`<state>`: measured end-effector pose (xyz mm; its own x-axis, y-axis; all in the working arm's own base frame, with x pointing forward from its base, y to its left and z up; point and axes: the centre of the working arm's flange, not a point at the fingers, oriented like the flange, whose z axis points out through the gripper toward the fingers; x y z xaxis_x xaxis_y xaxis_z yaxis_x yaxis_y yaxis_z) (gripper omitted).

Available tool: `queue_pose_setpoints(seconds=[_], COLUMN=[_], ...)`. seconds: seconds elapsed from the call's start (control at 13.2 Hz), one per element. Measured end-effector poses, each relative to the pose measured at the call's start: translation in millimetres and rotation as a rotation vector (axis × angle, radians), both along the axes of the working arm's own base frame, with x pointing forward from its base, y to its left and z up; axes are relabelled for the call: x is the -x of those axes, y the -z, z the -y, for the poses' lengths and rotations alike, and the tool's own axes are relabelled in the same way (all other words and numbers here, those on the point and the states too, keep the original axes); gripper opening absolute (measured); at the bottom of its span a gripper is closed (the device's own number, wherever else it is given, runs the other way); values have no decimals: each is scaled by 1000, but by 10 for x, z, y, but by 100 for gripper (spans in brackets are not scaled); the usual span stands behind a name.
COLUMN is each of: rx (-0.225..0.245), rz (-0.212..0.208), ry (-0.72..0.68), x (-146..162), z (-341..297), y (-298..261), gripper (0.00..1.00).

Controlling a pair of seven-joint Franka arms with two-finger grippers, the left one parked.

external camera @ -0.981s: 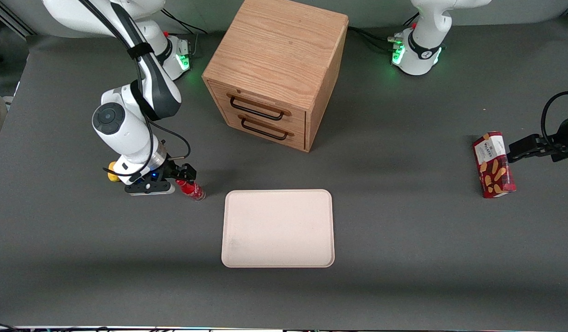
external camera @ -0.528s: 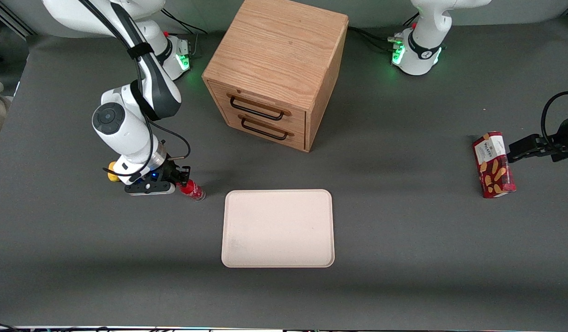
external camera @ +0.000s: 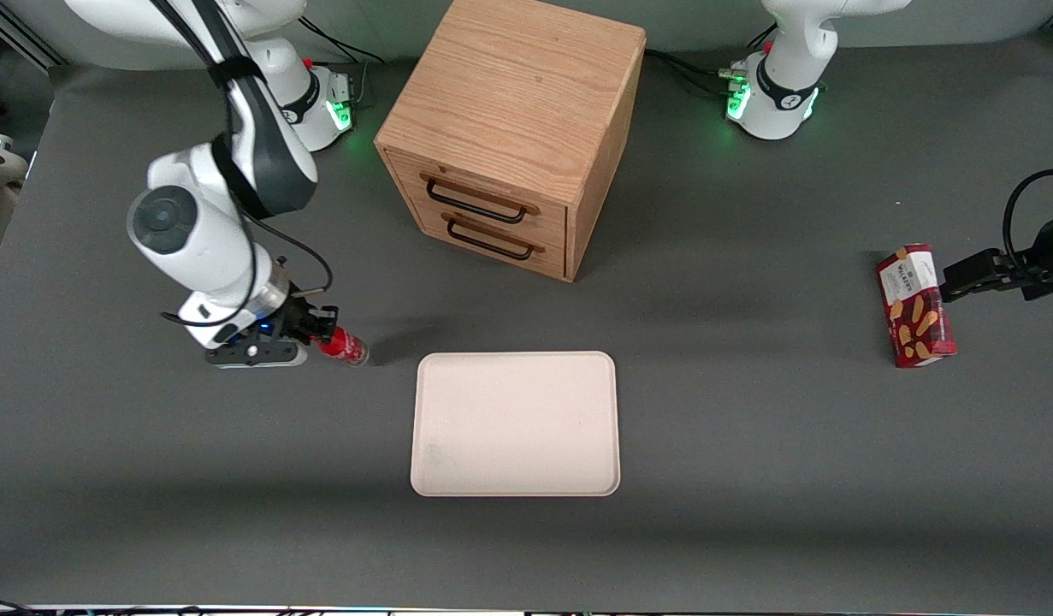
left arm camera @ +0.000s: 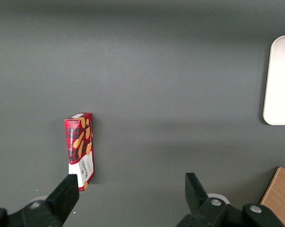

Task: Place coke bottle on tray
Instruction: 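Lift the bottle with the right gripper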

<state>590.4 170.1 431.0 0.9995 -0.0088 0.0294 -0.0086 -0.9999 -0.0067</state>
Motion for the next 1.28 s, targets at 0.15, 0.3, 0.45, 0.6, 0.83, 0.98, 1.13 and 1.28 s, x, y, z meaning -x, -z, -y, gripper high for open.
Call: queue_pose_setpoints(seconds=[0.15,0.3,0.45,0.6,0.83,0.98,1.13,1.28], rx=[7,15,13,1,-2,-2,-1,-9], rz=[-25,-54,-84,-110,-116,-119,-128,-125], ry=[10,15,15,12,18,19,9,24], x=[-71,-69,-15,56,21,-95,-273,-468], z=[44,75,74,70,101,78,-32,-231], y=[-570,-1022,-1422,-1755,-1894,-1819,-1697,-1539], gripper=[31,31,31,31,31,31,31,31])
